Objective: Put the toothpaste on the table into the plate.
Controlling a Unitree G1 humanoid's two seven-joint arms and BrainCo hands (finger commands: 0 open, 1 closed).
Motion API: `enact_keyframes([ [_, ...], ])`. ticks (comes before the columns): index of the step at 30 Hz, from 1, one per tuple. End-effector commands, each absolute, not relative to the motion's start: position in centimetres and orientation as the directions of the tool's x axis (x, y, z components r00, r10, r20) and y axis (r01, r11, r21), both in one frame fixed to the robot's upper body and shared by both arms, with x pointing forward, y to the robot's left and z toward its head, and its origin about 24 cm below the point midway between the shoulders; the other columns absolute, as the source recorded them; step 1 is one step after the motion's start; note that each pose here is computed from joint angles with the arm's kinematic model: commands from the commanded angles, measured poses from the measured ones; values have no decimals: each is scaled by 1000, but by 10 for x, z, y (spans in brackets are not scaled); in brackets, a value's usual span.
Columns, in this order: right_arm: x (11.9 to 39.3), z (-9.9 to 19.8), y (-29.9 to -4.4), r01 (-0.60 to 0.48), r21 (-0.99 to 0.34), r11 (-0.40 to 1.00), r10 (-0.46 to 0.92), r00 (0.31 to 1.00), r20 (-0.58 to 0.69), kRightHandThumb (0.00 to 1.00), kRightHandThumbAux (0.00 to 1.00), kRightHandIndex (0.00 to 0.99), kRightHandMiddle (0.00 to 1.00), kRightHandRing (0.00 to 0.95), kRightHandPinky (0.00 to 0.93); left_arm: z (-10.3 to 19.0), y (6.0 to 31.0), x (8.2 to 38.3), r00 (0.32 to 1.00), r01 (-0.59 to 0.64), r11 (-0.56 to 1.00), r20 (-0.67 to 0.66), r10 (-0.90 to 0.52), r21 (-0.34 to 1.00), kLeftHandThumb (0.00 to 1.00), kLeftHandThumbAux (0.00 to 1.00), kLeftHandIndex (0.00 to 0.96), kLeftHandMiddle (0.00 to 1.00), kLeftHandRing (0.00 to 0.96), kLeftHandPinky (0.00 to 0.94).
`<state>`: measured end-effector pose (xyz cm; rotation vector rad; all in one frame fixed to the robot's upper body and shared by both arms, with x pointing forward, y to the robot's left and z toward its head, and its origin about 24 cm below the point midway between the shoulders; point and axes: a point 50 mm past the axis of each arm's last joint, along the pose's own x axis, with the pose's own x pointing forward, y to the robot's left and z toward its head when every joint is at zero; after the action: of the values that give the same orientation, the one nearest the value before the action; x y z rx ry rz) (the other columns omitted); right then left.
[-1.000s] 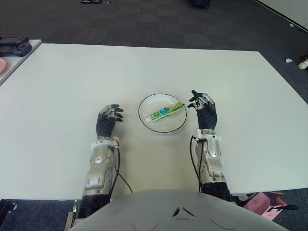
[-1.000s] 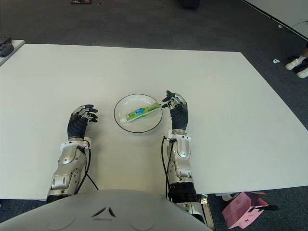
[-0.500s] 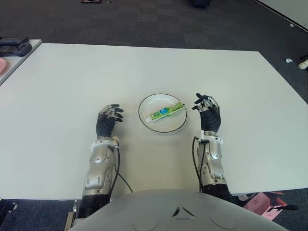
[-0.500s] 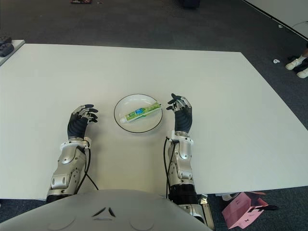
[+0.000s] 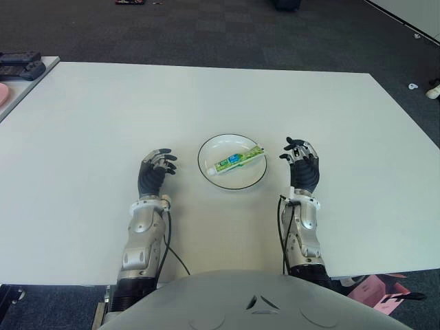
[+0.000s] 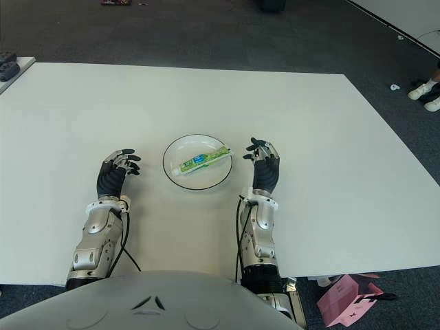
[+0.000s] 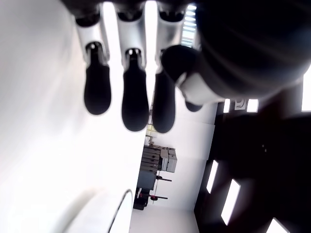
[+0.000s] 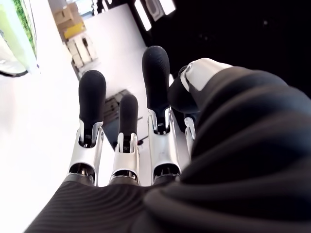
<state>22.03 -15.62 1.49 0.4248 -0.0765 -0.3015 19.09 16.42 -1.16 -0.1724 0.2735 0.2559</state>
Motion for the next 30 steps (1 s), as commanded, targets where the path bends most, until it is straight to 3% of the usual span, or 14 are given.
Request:
enact_keyframes([
  [1, 209, -2, -129, 376, 524, 764, -353, 924, -149, 708, 720, 434, 589, 551, 527, -34, 159, 177, 878, -286, 951, -429, 211, -117, 832, 681, 396, 505, 607, 589],
  [12, 205, -11, -128, 400, 461, 793, -351, 917, -191, 705, 721, 433, 581, 533, 509, -33, 158, 176, 883, -271, 956, -425, 201, -110, 832, 682, 392, 512, 621, 599],
  [30, 201, -28, -130, 436, 459, 774, -322, 896, -306, 705, 724, 433, 599, 566, 556, -31, 156, 177, 877, -271, 956, -437, 200, -107, 833, 681, 391, 519, 626, 601],
])
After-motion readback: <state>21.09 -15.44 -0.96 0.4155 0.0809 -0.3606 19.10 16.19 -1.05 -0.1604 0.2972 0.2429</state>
